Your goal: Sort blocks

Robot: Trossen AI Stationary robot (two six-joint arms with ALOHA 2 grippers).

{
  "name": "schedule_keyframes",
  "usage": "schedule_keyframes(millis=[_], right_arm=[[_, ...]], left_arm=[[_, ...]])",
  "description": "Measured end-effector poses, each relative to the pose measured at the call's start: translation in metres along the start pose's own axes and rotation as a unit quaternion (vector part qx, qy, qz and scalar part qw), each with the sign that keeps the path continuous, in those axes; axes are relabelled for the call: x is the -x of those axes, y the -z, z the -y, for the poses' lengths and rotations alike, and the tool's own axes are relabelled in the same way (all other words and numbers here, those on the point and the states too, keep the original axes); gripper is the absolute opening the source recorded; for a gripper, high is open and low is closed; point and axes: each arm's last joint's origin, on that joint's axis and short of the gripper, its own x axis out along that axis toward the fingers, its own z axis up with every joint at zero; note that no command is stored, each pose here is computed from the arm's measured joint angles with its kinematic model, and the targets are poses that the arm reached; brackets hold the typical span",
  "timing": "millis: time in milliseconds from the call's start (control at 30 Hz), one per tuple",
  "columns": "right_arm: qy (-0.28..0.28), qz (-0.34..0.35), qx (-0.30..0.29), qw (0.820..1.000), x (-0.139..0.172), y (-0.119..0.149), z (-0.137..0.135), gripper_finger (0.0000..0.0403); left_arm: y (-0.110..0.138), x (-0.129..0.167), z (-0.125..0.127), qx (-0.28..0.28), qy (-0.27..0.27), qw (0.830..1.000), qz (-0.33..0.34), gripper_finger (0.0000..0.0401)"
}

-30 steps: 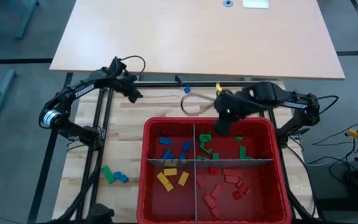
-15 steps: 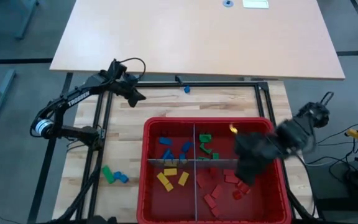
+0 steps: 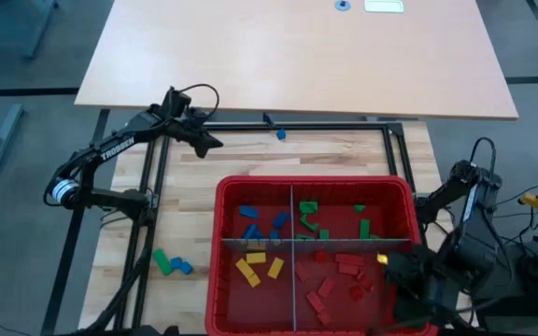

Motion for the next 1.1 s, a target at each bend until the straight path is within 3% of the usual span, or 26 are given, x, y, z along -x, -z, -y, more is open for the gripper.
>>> schedule_keyframes(millis=[300, 567, 833, 1100], right_arm=[[-0.073, -0.053, 0.019, 0.996, -0.023, 0.018, -0.018, 0.0], [-0.159, -0.072, 0.045, 0.984, -0.046, 0.031, -0.034, 0.0], [-0.174, -0.093, 0.076, 0.977, -0.069, 0.038, -0.038, 0.0], [-0.147, -0.158, 0.109, 0.97, -0.096, 0.043, -0.047, 0.0]], left_arm=[[-0.023, 0.012, 0.012, -0.024, 0.003, 0.999, 0.034, 0.0], [-0.027, 0.011, 0.013, -0.017, 0.005, 0.999, 0.044, 0.0], [-0.025, -0.008, 0.013, 0.0, 0.019, 1.0, 0.012, 0.0], [-0.021, -0.033, 0.012, 0.007, 0.023, 0.999, -0.026, 0.0]])
